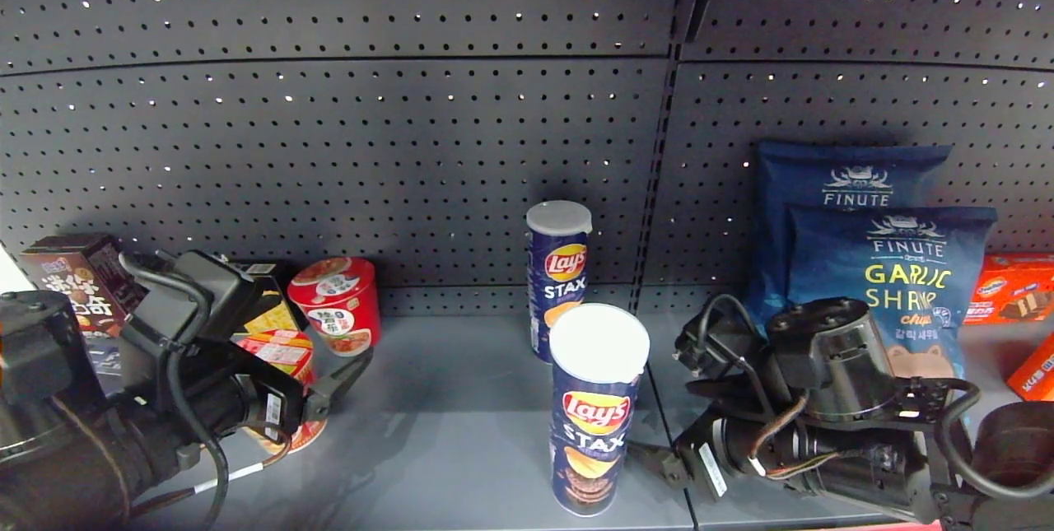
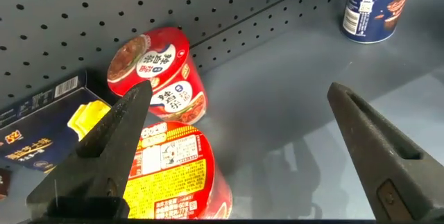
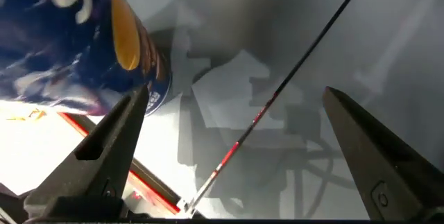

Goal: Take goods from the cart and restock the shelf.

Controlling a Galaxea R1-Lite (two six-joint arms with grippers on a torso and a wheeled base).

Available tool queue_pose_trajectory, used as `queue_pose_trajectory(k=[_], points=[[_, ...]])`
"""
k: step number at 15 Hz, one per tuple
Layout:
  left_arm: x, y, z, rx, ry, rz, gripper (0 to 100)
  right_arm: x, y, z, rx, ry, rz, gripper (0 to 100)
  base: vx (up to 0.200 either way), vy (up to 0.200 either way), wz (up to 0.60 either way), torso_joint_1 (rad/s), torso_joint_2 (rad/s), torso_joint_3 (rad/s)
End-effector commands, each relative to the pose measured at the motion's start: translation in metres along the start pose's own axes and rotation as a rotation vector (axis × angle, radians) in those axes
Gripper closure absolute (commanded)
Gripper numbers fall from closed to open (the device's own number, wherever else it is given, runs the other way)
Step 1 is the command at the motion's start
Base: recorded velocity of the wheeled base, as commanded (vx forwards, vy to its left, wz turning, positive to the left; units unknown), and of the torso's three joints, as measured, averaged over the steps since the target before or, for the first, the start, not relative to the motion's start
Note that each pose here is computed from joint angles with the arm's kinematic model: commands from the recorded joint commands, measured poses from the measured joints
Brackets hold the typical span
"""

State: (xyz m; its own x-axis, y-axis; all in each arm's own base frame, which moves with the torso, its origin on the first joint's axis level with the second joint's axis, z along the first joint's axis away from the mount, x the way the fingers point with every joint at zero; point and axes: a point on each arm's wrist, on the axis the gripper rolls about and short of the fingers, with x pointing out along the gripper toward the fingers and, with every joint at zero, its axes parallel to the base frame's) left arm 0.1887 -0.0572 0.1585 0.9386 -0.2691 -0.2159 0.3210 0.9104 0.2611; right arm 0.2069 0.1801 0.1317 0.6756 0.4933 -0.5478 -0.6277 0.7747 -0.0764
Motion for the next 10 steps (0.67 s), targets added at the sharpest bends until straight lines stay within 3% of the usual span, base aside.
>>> queue_pose_trajectory(k=[1, 10], points=[[0.0, 0.0, -0.001, 0.0, 0.003, 0.0, 0, 0.006, 0.0, 0.003, 0.0, 0.0, 0.0, 0, 0.0, 0.0, 0.0, 0.0, 0.0, 0.0], [0.0, 0.0, -0.002, 0.0, 0.006, -0.001, 0, -0.013, 0.0, 0.0, 0.001, -0.025, 0.012, 0, 0.0, 0.0, 0.0, 0.0, 0.0, 0.0]])
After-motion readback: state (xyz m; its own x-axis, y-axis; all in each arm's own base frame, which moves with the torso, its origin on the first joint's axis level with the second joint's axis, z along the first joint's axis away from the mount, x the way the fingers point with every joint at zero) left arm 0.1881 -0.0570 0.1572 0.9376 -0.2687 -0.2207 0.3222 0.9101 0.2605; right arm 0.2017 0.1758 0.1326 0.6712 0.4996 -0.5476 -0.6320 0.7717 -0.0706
